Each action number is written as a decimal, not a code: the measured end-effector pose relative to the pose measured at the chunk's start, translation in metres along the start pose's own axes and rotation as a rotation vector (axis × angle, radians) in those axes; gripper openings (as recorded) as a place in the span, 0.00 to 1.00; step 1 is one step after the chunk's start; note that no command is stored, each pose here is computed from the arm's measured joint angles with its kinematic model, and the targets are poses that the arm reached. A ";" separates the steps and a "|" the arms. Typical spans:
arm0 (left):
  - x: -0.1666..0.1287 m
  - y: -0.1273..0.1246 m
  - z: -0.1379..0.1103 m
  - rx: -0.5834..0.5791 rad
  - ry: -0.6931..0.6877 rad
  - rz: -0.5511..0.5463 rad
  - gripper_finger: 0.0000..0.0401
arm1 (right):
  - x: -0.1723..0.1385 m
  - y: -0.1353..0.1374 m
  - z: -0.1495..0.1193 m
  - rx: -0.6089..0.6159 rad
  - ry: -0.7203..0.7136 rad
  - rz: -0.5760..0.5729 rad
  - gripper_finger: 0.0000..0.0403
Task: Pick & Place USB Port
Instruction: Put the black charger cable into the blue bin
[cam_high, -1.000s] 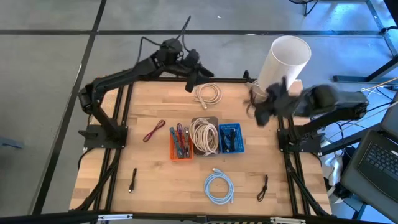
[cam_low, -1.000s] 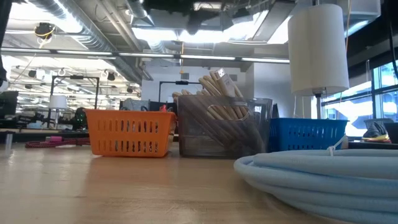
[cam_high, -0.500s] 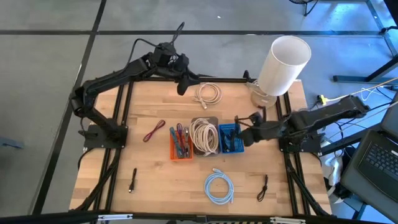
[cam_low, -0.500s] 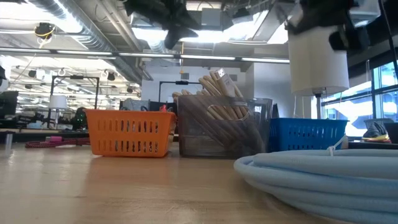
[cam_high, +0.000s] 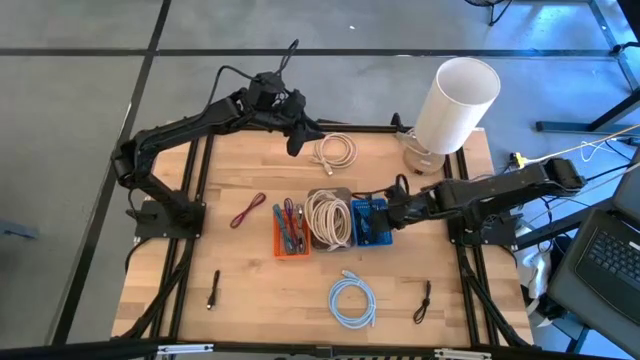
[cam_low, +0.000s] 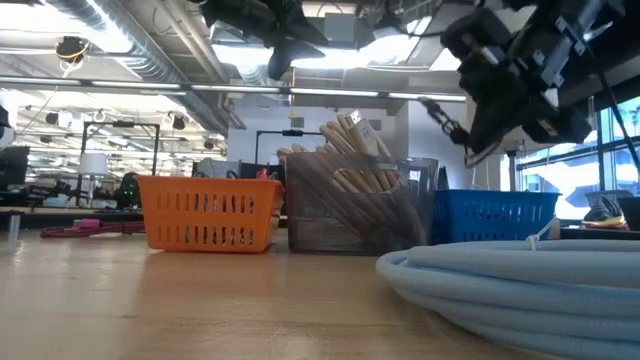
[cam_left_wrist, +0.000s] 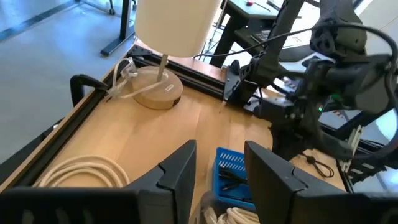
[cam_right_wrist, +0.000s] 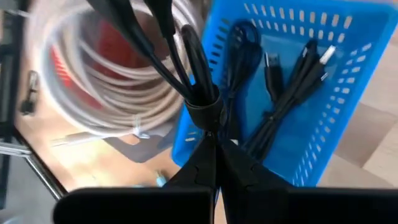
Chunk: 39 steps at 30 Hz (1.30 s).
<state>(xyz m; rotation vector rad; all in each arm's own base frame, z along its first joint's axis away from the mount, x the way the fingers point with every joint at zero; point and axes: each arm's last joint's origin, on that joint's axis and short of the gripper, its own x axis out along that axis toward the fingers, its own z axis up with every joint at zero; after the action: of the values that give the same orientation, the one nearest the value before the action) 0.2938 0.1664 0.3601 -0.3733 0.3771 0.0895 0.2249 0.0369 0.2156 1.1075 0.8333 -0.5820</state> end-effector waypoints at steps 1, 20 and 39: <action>0.000 0.000 0.000 0.000 0.000 0.000 0.32 | 0.004 0.000 0.001 0.004 0.009 -0.009 0.00; 0.000 0.000 0.000 0.002 0.001 -0.002 0.32 | 0.072 -0.010 -0.002 0.025 0.132 -0.195 0.00; 0.000 0.000 0.000 -0.001 0.002 -0.003 0.32 | 0.056 0.005 0.005 0.011 0.081 -0.154 0.23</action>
<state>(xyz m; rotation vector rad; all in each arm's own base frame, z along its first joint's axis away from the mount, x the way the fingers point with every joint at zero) 0.2937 0.1664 0.3599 -0.3749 0.3785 0.0862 0.2627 0.0341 0.1732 1.0887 0.9925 -0.6743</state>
